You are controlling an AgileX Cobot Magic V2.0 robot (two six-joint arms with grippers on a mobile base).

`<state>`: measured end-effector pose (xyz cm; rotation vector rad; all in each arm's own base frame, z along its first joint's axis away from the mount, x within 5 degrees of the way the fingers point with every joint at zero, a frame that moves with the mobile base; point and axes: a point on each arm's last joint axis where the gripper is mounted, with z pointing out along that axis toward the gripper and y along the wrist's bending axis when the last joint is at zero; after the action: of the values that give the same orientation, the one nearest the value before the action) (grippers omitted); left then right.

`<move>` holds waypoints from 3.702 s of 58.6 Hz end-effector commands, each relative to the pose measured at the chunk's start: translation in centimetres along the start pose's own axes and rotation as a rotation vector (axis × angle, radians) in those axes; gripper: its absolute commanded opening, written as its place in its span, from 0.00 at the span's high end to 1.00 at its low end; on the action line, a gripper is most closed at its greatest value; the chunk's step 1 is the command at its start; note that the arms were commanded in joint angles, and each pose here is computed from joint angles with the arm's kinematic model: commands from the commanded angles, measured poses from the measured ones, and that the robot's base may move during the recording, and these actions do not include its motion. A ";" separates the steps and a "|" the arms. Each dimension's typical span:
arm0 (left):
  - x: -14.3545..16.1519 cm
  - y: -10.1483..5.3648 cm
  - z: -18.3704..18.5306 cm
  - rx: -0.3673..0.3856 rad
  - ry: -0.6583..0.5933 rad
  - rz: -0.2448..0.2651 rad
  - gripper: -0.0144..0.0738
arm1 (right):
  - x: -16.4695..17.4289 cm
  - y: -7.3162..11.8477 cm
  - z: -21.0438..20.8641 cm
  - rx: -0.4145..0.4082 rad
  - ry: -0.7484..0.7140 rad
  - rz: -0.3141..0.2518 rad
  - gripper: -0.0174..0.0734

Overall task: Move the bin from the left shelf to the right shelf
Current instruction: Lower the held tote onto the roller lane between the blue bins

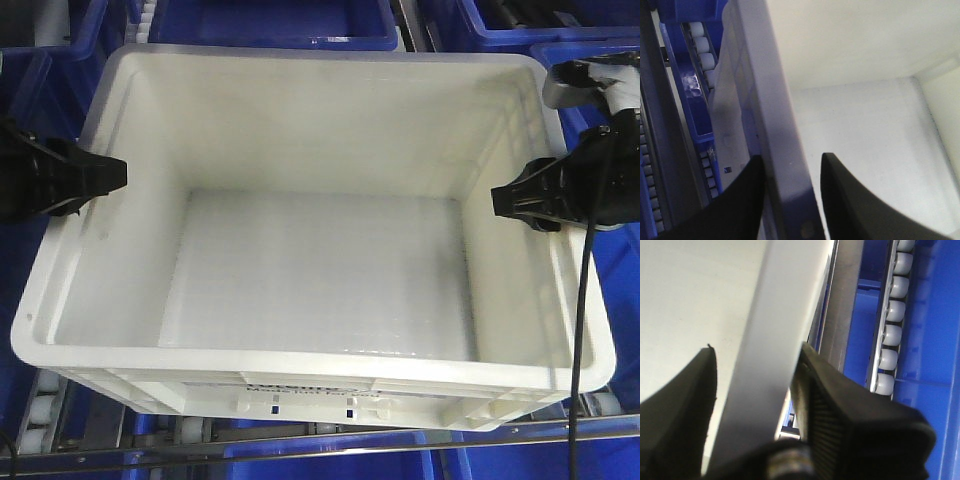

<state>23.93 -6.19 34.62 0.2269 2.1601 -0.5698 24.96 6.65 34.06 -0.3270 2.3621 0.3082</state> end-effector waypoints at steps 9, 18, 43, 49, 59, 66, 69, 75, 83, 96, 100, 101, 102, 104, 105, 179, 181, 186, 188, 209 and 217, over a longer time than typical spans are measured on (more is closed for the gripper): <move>-1.5 -2.4 -1.3 0.133 -0.077 -0.055 0.84 | -2.4 1.5 -2.2 -0.086 -0.198 0.056 0.81; -1.5 -2.4 -1.3 0.133 -0.077 -0.055 0.84 | -2.4 1.5 -2.2 -0.086 -0.198 0.056 0.81; -1.5 -2.4 -1.3 0.133 -0.077 -0.055 0.84 | -2.4 1.5 -2.2 -0.086 -0.198 0.056 0.81; -1.5 -2.4 -1.3 0.133 -0.077 -0.055 0.84 | -2.4 1.5 -2.2 -0.086 -0.198 0.056 0.81; -1.5 -2.4 -1.3 0.133 -0.077 -0.055 0.84 | -2.4 1.5 -2.2 -0.086 -0.198 0.056 0.81; -1.5 -2.4 -1.3 0.133 -0.077 -0.055 0.84 | -2.4 1.5 -2.2 -0.086 -0.198 0.056 0.81; -1.5 -2.4 -1.3 0.133 -0.077 -0.055 0.84 | -2.4 1.5 -2.2 -0.086 -0.198 0.056 0.81; -1.5 -2.4 -1.3 0.132 -0.079 -0.055 0.84 | -2.4 1.5 -2.2 -0.086 -0.198 0.056 0.81; -1.6 -2.3 -1.3 0.124 -0.092 -0.057 0.84 | -2.5 1.5 -2.2 -0.082 -0.211 0.057 0.81; -1.3 -2.1 -0.5 0.131 -0.054 -0.068 0.84 | -3.2 1.2 -2.3 -0.059 -0.286 0.057 0.81; -1.2 -1.9 0.1 0.133 -0.029 -0.076 0.84 | -3.4 1.2 -2.4 -0.053 -0.314 0.060 0.81; -1.1 -1.8 0.3 0.134 -0.020 -0.078 0.84 | -3.5 1.2 -2.4 -0.052 -0.319 0.060 0.81; -1.1 -1.8 0.4 0.135 -0.015 -0.079 0.84 | -3.5 1.1 -2.4 -0.050 -0.323 0.061 0.81; -1.0 -1.8 0.6 0.137 -0.004 -0.081 0.84 | -3.6 1.1 -2.4 -0.049 -0.330 0.061 0.81; -0.9 -1.7 0.7 0.137 0.000 -0.083 0.84 | -3.6 1.1 -2.4 -0.048 -0.334 0.061 0.81; -1.0 -1.0 1.7 0.093 -0.005 -0.080 0.84 | -3.7 0.1 2.9 -0.017 -0.235 0.033 0.81; -1.0 -0.9 1.9 0.094 0.002 -0.082 0.84 | -3.7 0.1 2.9 -0.017 -0.235 0.033 0.81; -0.8 -0.8 2.2 0.098 0.019 -0.087 0.84 | -3.7 0.1 2.9 -0.017 -0.234 0.033 0.81; -0.8 -0.8 2.3 0.101 0.027 -0.091 0.84 | -3.7 0.1 2.9 -0.017 -0.234 0.033 0.81; -0.5 -0.6 2.9 0.102 0.052 -0.095 0.84 | -3.7 0.0 2.9 -0.016 -0.239 0.033 0.81; -0.6 -0.5 2.9 0.098 0.047 -0.095 0.84 | -3.7 0.0 2.9 -0.015 -0.242 0.033 0.81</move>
<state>27.12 -6.20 31.67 0.1542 2.2469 -0.5599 29.00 7.16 31.13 -0.3632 2.3235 0.2494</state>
